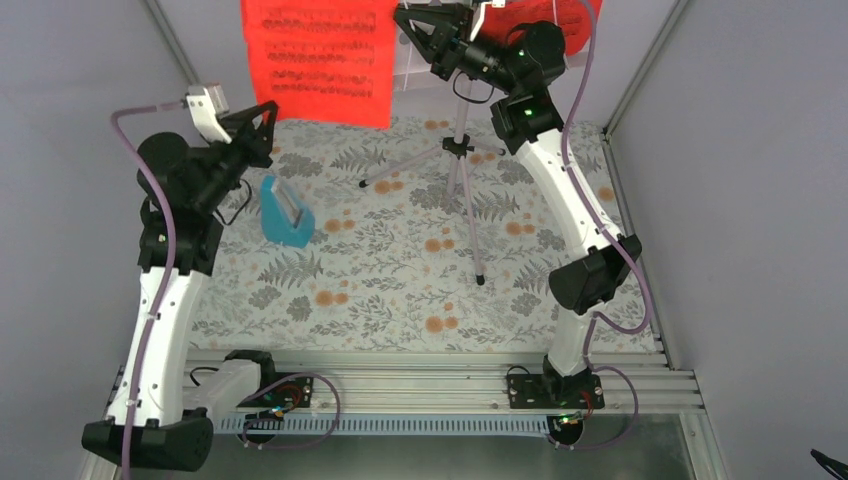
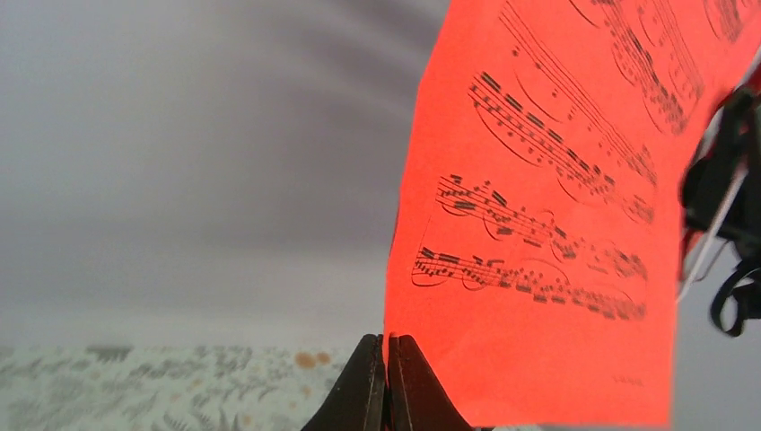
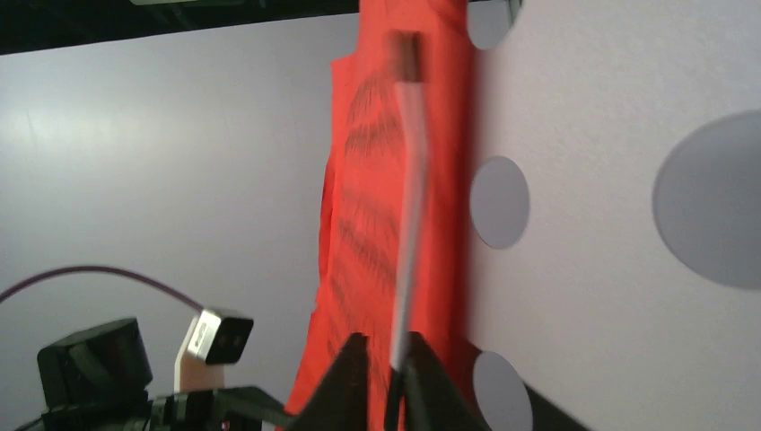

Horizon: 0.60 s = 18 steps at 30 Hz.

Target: Pack up the instrument practice props

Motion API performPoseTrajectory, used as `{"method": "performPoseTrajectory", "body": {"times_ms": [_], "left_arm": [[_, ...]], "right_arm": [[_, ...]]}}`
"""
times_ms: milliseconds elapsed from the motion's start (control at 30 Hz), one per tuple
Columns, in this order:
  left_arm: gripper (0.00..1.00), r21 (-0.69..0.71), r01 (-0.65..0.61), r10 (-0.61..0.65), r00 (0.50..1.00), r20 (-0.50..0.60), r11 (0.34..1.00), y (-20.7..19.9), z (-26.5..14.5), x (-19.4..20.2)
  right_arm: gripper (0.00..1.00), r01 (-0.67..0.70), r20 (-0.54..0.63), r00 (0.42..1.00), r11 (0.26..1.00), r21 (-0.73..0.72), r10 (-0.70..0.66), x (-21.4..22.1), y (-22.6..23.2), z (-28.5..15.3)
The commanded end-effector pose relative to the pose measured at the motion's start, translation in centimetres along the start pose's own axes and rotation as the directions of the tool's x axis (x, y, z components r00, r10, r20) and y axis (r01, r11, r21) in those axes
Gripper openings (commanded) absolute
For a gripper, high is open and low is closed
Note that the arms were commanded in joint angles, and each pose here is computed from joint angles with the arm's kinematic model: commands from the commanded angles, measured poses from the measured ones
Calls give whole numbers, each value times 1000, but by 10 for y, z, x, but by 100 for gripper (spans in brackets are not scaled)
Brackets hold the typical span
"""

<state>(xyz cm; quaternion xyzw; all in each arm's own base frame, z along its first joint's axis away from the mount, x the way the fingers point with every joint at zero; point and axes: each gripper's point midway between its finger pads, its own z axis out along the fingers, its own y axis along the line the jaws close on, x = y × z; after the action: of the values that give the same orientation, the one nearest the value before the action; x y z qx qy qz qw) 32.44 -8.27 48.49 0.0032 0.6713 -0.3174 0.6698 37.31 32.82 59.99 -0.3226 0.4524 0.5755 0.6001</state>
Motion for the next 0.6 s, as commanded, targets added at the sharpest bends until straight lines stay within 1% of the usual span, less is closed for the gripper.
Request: {"method": "performPoseTrajectory", "body": {"times_ms": [0,100,133,333,433,467,567], "left_arm": [[2,-121,23,-30,998,-55,992,29,-14,35],[2,-212,11,-29,996,-85,977,46,-28,54],[3,-234,9,-32,995,-94,972,51,-32,59],[2,-301,24,-75,985,-157,953,66,-53,97],[2,-301,32,-87,981,-171,953,67,-60,109],[2,-293,33,-86,982,-170,956,66,-61,109],[2,-271,25,-72,983,-166,962,60,-63,107]], "right_arm": [[13,7,15,1000,1000,24,-7,0,3,0],[22,1,13,1000,999,36,-2,1,0,-1],[24,-1,12,1000,999,38,0,2,0,-1],[25,2,9,1000,999,42,-2,3,2,-3],[7,11,9,1000,999,51,-12,3,1,-5],[4,10,6,1000,999,53,-10,5,0,-4],[3,14,-2,1000,999,52,-14,7,0,-4]]}}
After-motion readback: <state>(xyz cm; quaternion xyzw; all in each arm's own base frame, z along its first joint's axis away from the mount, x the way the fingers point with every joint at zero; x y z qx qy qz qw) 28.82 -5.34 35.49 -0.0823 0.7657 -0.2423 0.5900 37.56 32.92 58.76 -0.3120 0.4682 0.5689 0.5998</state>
